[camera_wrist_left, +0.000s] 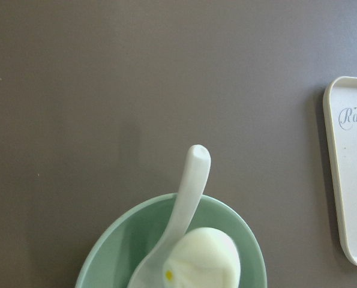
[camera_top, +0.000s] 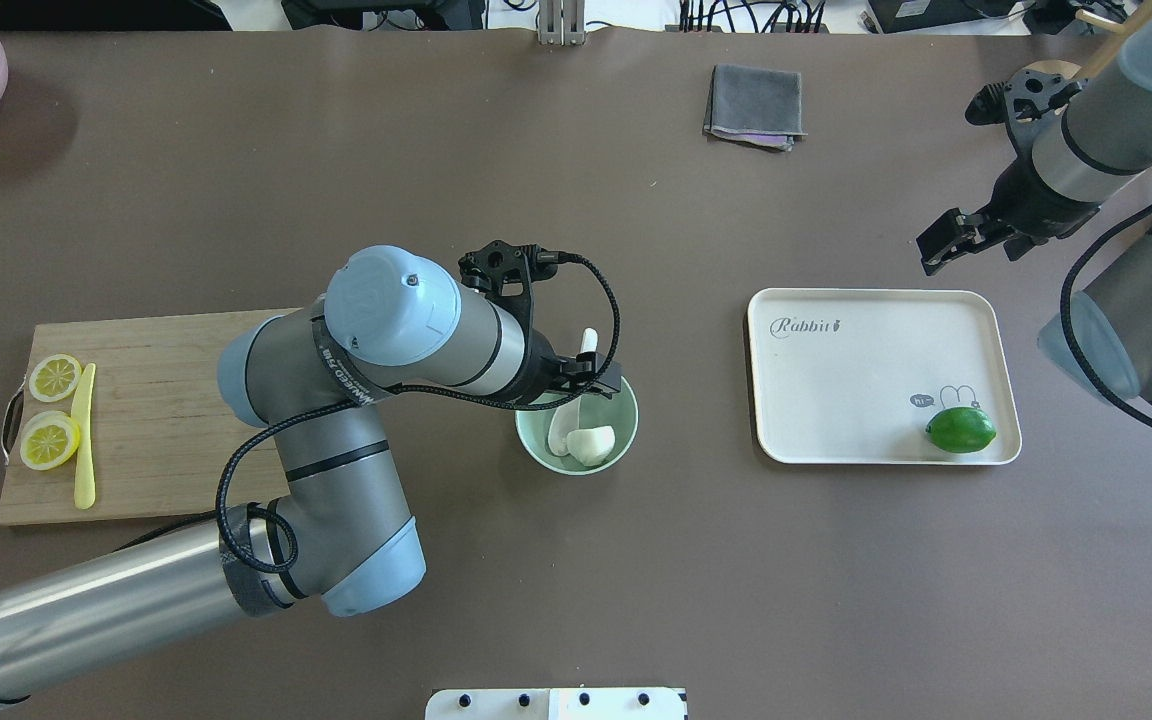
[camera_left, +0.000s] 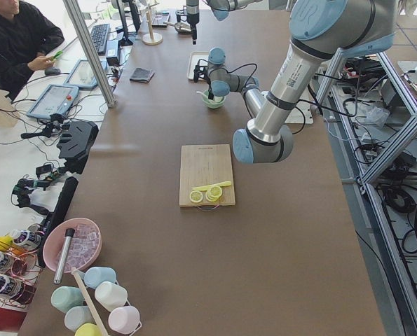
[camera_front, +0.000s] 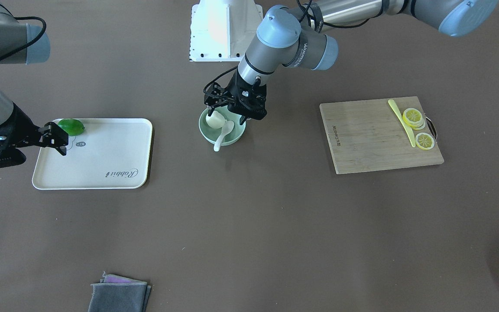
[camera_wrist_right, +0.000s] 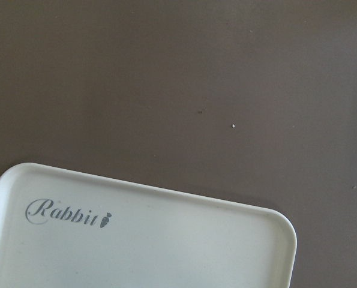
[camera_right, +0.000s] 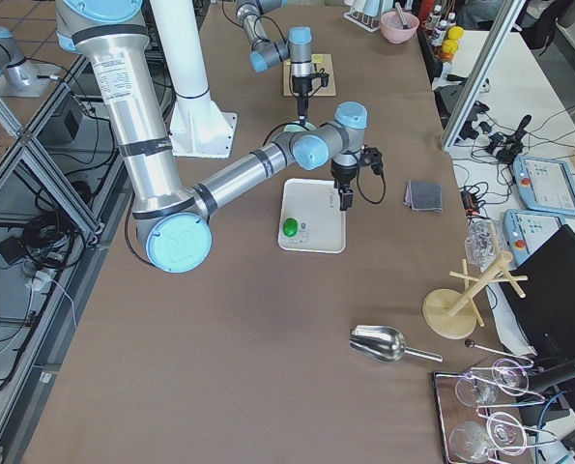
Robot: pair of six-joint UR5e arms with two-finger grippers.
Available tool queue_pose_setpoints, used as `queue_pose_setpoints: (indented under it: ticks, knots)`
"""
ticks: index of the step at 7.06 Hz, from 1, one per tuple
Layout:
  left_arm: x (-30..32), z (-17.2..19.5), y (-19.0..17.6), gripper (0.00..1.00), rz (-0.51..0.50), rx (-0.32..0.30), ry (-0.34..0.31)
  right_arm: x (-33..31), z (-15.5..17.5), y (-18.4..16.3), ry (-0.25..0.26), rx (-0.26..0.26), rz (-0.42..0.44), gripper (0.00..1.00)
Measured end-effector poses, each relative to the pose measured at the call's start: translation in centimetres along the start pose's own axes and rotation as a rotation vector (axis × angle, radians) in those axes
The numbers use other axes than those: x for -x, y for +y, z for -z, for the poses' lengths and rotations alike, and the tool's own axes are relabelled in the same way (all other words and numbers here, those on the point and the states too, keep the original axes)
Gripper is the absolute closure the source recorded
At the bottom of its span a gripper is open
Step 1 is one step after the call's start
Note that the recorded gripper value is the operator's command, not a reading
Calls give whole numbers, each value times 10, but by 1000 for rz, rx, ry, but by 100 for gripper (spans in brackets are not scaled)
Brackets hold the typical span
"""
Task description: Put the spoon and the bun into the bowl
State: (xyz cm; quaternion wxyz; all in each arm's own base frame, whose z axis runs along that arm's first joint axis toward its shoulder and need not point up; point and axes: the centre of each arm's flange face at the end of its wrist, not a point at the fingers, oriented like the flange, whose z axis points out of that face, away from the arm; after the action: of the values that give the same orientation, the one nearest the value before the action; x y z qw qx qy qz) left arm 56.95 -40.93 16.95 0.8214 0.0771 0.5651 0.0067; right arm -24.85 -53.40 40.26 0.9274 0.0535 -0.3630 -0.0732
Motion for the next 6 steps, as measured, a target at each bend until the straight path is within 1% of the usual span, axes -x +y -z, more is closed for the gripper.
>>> queue_pose_setpoints:
  ticks: [1,2,3,4,5,6]
  knots:
    - [4,10,-5,3,2,-12,-4,-6,3,1,0,-4,10,0]
    - [29,36,-28,2,-17,-53,-34,-26,9,6,5,-5,41,0]
    - [76,71,-53,2,-107,-105,-84,-58,13,16,19,-2,67,0]
    - [140,111,-69,2,-223,-144,-158,-93,17,28,36,0,60,0]
    - [209,151,-85,2,-272,-174,-249,-130,24,40,46,2,34,0]
    - [278,197,-111,2,-283,-173,-343,-167,32,51,46,5,24,0]
